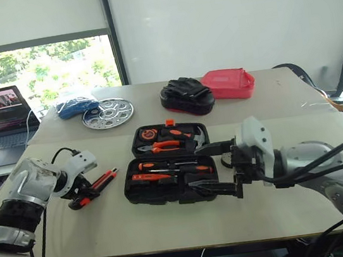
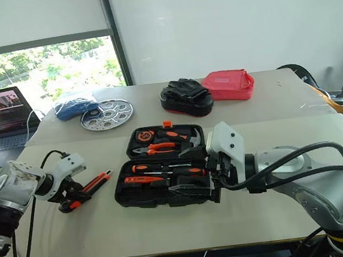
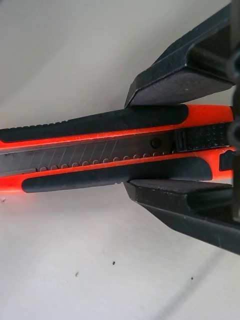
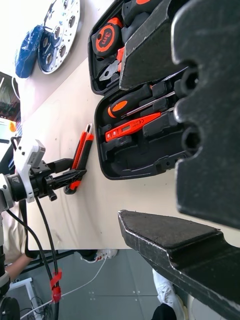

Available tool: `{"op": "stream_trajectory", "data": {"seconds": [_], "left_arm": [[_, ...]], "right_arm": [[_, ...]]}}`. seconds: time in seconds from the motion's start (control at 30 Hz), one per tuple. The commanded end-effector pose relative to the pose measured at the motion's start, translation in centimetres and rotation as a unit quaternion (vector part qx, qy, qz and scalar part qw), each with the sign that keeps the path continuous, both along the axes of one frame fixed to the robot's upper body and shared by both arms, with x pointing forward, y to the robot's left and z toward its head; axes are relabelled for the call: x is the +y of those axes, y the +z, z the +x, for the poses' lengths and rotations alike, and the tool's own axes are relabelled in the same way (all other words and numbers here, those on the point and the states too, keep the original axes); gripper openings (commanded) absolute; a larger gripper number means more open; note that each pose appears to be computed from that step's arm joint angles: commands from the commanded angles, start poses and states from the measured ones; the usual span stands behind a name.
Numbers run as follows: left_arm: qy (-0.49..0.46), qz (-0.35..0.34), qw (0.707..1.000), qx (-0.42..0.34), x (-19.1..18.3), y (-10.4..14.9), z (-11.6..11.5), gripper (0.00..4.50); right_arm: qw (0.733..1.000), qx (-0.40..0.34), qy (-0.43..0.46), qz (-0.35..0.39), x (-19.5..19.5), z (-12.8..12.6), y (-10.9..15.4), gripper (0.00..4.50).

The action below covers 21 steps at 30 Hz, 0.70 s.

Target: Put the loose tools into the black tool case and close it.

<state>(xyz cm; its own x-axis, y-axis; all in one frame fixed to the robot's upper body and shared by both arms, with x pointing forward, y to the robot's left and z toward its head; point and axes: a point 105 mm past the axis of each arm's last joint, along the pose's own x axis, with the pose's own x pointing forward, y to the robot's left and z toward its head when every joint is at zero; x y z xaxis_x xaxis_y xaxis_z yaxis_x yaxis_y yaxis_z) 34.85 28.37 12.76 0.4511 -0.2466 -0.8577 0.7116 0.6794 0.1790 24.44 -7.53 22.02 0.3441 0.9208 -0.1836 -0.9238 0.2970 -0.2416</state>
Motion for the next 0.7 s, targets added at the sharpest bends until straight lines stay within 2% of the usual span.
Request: {"op": "stream_trajectory", "data": {"seconds": [0.03, 0.17, 0.27, 0.33, 0.43, 0.7], "left_arm": [[-0.048, -0.001, 0.995, -0.092, -0.3, 5.1, 1.4, 1.65], [-0.162, -0.015, 0.975, -0.15, -3.8, 9.7, 1.4, 1.65], [-0.257, -0.042, 0.955, -0.143, -7.1, 10.5, 0.0, 1.65], [-0.315, -0.059, 0.94, -0.117, -9.7, 10.2, -1.4, 1.65], [-0.378, -0.057, 0.92, -0.087, -12.8, 8.2, -2.9, 1.65], [-0.425, -0.038, 0.902, -0.072, -17.3, 4.2, -3.0, 1.65]], "right_arm": [[1.0, -0.024, 0.008, -0.005, -0.3, -0.6, 0.7, 4.5], [1.0, -0.011, 0.012, -0.011, -0.5, -0.9, 0.2, 4.5], [1.0, -0.002, 0.013, -0.009, -0.6, -0.9, 0.1, 4.5], [1.0, -0.001, 0.012, -0.011, -0.6, -0.9, 0.0, 4.5], [1.0, -0.011, -0.002, -0.018, -0.8, -0.6, -0.1, 4.5], [1.0, -0.013, -0.018, -0.018, -1.0, -0.8, -0.3, 4.5]]}}
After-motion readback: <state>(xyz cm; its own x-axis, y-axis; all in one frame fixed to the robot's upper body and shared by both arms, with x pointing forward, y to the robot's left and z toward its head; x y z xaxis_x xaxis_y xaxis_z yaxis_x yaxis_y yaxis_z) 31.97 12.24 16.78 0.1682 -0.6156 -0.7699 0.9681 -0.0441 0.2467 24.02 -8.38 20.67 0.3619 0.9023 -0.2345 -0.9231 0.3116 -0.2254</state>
